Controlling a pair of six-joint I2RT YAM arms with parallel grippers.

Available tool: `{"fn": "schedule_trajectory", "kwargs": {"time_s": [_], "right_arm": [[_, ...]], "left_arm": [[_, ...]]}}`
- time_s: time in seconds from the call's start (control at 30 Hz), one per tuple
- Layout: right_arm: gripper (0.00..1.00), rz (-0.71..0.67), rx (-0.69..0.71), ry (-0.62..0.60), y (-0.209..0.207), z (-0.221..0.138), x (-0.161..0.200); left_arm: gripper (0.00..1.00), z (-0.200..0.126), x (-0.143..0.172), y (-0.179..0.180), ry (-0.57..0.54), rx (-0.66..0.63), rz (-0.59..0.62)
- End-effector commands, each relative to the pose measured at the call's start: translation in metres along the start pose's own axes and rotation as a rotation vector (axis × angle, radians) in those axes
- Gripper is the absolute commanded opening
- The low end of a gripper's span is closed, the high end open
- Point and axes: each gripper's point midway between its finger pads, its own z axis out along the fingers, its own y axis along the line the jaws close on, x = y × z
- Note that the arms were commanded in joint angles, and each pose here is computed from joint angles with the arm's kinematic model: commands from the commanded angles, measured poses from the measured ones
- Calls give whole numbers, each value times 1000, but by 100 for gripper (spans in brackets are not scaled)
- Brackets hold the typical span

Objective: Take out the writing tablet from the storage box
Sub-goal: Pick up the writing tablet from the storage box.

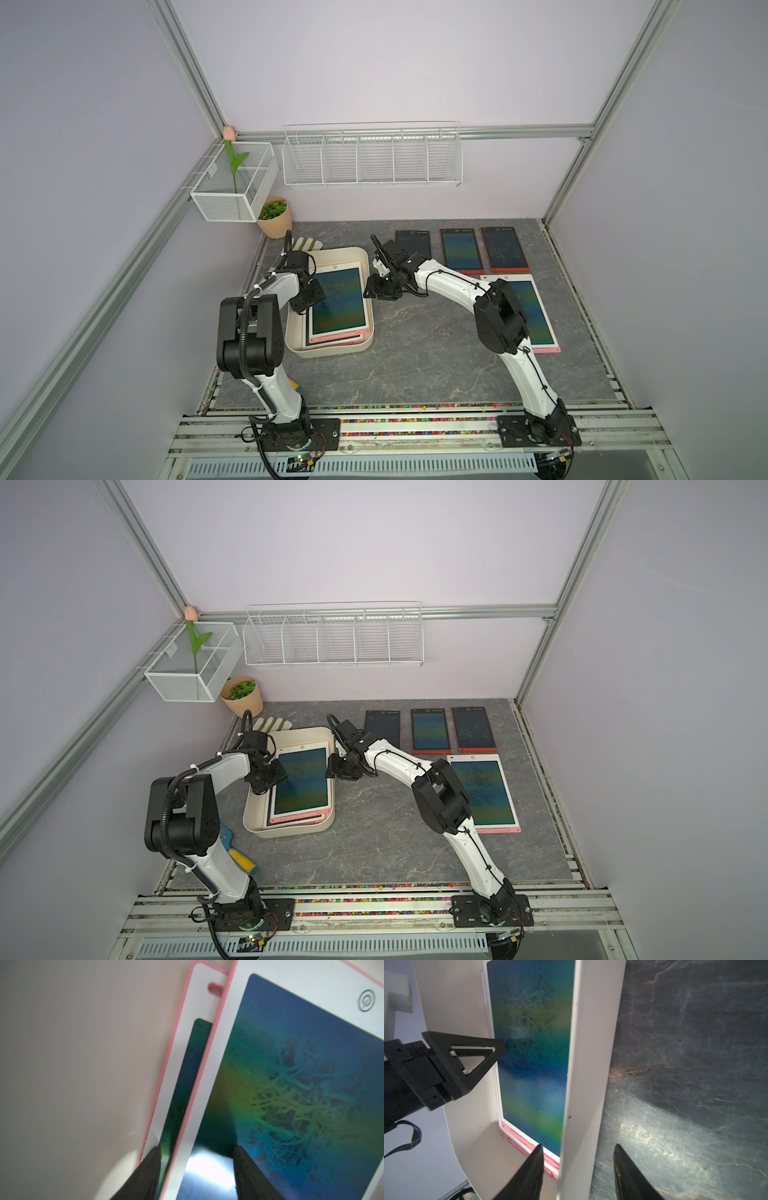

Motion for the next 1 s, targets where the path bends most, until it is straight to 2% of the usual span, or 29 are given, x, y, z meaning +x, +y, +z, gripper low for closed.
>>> {"fn": "schedule_trajectory", "kwargs": {"time_s": [0.0,0.17,0.37,0.77,0.97], "right_arm": [[55,2,0,12,1,6,2],[55,4,-5,10,3,6,0],[55,0,-8,10,7,7,2],[53,28,4,34,0,21,5],[53,37,6,33,-1,21,5]], "left_arm": [[56,20,39,13,153,-30,11],[50,16,39,5,151,12,14],[50,16,44,-13,178,70,48],[53,-11,47,-54,154,317,30],[53,-16,47,-66,153,396,31]]}}
